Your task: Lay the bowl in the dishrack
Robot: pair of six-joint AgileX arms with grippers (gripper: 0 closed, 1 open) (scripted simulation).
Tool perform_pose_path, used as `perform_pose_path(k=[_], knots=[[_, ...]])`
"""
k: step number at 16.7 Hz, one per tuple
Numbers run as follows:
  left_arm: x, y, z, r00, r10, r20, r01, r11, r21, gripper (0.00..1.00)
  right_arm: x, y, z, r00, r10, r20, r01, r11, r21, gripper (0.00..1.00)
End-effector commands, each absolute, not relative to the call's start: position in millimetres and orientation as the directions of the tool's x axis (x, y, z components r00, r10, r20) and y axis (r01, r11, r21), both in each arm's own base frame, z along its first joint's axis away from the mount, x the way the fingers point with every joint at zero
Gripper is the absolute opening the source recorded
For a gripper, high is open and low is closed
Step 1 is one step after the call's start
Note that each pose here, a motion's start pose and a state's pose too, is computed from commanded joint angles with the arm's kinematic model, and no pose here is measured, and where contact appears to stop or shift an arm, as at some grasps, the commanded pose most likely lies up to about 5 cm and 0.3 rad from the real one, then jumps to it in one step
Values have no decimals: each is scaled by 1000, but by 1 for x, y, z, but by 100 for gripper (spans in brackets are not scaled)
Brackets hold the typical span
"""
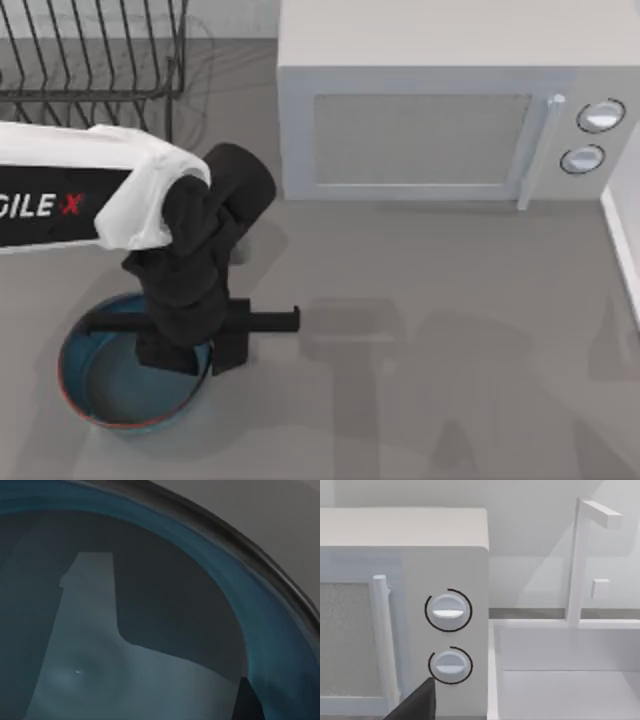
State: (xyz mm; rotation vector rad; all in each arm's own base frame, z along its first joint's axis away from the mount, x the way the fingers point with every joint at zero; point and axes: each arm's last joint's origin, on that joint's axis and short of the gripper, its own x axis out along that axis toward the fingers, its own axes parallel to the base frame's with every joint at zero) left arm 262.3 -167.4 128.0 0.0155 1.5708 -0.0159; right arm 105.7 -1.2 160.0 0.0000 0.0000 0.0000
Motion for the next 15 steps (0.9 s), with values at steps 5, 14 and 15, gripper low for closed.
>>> perform_pose_path(k=[5,14,15], knots=[[262,-167,128,0,0,-1000,20,1000,0,0,106,-1,160,1000,0,0,0,1000,0,100],[273,-175,156,6,-4,-1000,16,1000,-4,0,106,-1,160,1000,0,0,0,1000,0,100],[276,-177,169,6,-4,-1000,14,1000,-4,0,106,-1,160,1000,0,0,0,1000,0,100]])
